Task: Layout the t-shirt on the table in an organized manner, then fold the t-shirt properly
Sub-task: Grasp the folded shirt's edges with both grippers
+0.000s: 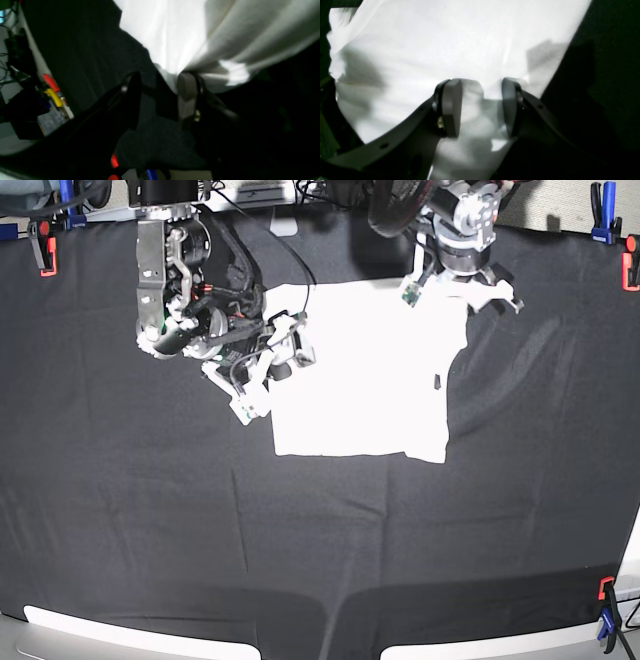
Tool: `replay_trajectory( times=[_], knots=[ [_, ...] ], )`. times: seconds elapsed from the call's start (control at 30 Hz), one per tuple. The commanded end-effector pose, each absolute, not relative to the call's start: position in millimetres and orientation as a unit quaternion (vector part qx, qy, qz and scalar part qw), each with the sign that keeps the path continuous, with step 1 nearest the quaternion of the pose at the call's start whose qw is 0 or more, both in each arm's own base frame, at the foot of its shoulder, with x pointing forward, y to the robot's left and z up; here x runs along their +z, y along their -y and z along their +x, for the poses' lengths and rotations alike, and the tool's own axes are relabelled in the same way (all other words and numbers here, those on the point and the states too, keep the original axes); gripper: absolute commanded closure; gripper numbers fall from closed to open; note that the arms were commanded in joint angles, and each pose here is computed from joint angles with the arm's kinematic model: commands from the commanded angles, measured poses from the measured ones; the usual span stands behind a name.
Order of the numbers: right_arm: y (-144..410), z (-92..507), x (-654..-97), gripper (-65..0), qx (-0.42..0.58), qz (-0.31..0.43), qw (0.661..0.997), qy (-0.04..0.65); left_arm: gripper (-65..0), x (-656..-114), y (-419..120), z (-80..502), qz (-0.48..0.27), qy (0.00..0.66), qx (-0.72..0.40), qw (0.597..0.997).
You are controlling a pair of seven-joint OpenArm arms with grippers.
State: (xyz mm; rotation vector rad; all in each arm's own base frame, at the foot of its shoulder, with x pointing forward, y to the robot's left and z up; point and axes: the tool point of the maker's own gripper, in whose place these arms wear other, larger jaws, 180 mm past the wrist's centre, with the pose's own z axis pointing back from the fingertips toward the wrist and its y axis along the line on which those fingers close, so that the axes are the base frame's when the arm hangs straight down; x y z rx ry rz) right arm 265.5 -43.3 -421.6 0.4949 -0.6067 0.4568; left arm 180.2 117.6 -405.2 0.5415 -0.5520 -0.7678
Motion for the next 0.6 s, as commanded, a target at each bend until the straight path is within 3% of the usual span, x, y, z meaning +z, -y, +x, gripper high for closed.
replay_trajectory(
  times=[0.0,0.33,0.57],
  knots=[
    [46.5,264.5,-424.9,-26.3,0.227,0.226,0.904,0.282,-21.5,-398.1,-125.5,183.9,0.274,0.269,-0.357,0.851],
    [46.6,264.5,-425.0,-26.3,0.227,0.226,0.905,0.281,-21.5,-396.9,-180.7,173.6,0.340,0.215,-0.358,0.843],
    [39.3,270.0,-409.3,-26.3,0.222,0.247,0.893,0.304,-21.5,-388.1,-171.6,179.3,0.330,0.237,-0.354,0.843]
  ],
)
